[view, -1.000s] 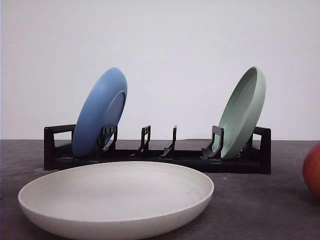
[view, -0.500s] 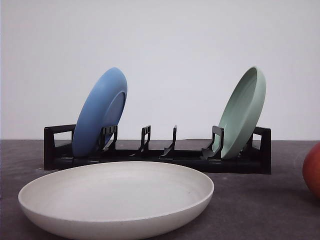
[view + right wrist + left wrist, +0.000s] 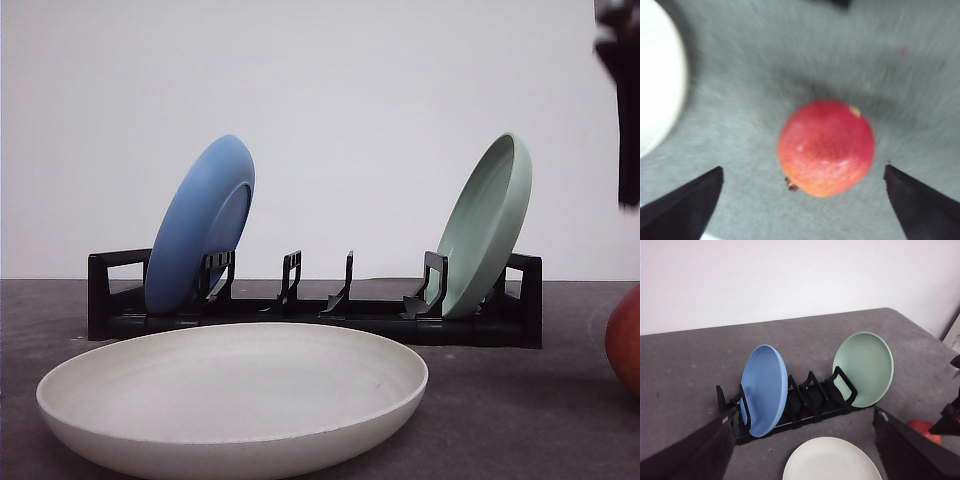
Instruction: Place pomegranate in white plate
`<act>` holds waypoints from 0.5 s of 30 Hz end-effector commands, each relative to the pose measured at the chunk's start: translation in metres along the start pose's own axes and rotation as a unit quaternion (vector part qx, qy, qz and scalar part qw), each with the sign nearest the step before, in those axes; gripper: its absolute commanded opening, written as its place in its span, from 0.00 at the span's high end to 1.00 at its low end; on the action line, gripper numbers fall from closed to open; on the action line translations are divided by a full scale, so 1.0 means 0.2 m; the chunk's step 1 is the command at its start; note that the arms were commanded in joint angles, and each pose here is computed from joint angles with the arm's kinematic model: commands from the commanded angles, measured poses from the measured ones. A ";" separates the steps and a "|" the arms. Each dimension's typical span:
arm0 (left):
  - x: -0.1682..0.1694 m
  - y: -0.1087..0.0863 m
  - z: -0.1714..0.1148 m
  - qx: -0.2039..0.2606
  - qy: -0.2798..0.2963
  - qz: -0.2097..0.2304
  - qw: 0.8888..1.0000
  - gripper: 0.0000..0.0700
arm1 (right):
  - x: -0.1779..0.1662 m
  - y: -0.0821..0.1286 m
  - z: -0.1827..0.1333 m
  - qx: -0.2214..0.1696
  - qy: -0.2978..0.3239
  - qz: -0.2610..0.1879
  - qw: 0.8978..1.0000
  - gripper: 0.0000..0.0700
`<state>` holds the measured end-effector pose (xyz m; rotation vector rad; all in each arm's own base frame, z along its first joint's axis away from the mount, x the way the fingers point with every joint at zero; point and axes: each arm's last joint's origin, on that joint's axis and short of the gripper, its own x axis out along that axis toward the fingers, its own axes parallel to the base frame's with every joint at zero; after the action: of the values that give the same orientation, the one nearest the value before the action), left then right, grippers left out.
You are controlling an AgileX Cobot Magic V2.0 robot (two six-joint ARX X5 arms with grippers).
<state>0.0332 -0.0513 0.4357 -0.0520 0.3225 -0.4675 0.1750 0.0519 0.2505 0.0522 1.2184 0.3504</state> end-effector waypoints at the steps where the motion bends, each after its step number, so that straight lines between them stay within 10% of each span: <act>1: 0.01 -0.02 0.01 0.014 0.001 -0.008 1.000 0.26 | 0.05 -0.01 -0.01 0.025 0.000 0.000 1.000 0.02; 15: 0.04 -0.06 0.01 0.032 0.008 -0.005 0.999 0.27 | 0.24 -0.06 -0.04 0.078 -0.006 -0.014 0.997 0.02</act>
<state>0.0360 -0.0636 0.4344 0.0118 0.3296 -0.4677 0.1817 0.0528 0.2024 0.1563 1.2312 0.2404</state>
